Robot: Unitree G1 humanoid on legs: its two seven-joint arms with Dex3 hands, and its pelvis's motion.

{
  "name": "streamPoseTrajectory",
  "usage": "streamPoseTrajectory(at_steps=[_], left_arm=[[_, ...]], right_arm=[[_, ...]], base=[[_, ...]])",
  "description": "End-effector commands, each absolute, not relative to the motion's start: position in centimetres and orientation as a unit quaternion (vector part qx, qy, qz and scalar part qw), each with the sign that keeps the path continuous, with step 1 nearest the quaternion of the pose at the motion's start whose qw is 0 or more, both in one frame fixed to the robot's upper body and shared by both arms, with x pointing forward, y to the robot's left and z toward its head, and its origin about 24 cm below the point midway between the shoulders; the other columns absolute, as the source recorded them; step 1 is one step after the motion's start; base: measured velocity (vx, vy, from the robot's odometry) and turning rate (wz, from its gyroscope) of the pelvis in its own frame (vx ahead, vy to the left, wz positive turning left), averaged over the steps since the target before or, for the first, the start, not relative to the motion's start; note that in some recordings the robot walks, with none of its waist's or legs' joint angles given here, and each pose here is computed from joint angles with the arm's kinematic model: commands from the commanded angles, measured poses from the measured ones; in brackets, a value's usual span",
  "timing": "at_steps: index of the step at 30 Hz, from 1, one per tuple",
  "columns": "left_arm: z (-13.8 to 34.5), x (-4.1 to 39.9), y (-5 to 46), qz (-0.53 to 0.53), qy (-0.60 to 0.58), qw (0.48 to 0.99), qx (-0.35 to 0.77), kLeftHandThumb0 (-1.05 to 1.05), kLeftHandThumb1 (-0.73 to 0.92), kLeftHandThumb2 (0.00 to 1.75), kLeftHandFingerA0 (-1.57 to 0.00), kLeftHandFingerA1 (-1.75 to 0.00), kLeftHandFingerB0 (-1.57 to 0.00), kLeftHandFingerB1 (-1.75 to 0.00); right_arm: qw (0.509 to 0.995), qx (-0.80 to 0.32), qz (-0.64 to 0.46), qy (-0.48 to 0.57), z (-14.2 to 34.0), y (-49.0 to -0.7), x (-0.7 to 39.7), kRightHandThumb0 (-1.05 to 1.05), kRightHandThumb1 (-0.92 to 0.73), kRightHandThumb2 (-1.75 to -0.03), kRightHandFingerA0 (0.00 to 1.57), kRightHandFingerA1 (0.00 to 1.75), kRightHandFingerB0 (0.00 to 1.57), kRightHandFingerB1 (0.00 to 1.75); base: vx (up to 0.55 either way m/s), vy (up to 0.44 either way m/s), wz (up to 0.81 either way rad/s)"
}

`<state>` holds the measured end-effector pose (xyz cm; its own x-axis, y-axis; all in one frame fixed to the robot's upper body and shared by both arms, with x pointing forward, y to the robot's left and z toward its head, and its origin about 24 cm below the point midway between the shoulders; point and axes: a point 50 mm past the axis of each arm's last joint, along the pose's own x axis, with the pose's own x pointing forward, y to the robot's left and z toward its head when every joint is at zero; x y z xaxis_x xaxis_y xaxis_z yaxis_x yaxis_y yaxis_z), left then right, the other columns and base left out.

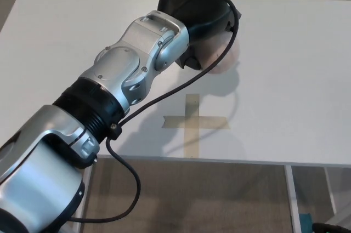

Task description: Use the left hand to take the pink dumpling toy on a person's hand and put it on the desk.

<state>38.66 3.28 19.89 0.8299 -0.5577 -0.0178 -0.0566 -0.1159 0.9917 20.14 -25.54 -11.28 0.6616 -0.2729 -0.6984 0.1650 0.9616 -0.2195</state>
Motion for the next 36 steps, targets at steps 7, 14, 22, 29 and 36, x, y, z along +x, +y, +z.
streamPoseTrajectory(at_steps=[7,14,22,29,36], left_arm=[[26.2,37.3,6.3,-0.151,-0.284,0.662,0.677,-0.36,0.54,0.84,-0.97,-1.32,-0.69,-0.61],[27.9,37.2,11.8,-0.093,-0.298,0.679,0.664,-0.4,0.56,0.65,-0.81,-1.5,-0.85,-0.57],[27.4,37.0,17.0,-0.061,-0.255,0.694,0.67,-0.27,0.69,0.61,-0.69,-1.58,-0.86,-0.8],[23.7,36.8,19.7,-0.07,-0.207,0.694,0.686,-0.33,0.61,0.63,-0.73,-1.49,-0.79,-0.52],[20.3,36.6,20.7,-0.093,-0.16,0.695,0.695,-0.22,0.66,0.61,-0.71,-1.54,-0.85,-0.53]], right_arm=[[0.905,-0.067,-0.116,0.405,-11.3,-25.8,20.0,-0.19,-0.66,-0.59,0.58,0.44,0.51,0.42],[0.903,-0.072,-0.113,0.409,-11.5,-25.8,19.6,-0.19,-0.66,-0.59,0.57,0.44,0.51,0.42],[0.903,-0.066,-0.117,0.408,-11.5,-25.9,19.6,-0.2,-0.66,-0.59,0.56,0.43,0.51,0.42],[0.903,-0.066,-0.118,0.407,-11.6,-25.9,19.4,-0.2,-0.66,-0.59,0.56,0.44,0.51,0.42],[0.904,-0.067,-0.126,0.404,-11.6,-25.9,19.4,-0.2,-0.66,-0.59,0.59,0.45,0.53,0.43]], base=[[0.0,0.0,0.0],[0.0,0.0,0.0],[0.0,0.0,0.0],[0.0,0.0,0.0],[0.0,0.0,0.0]])
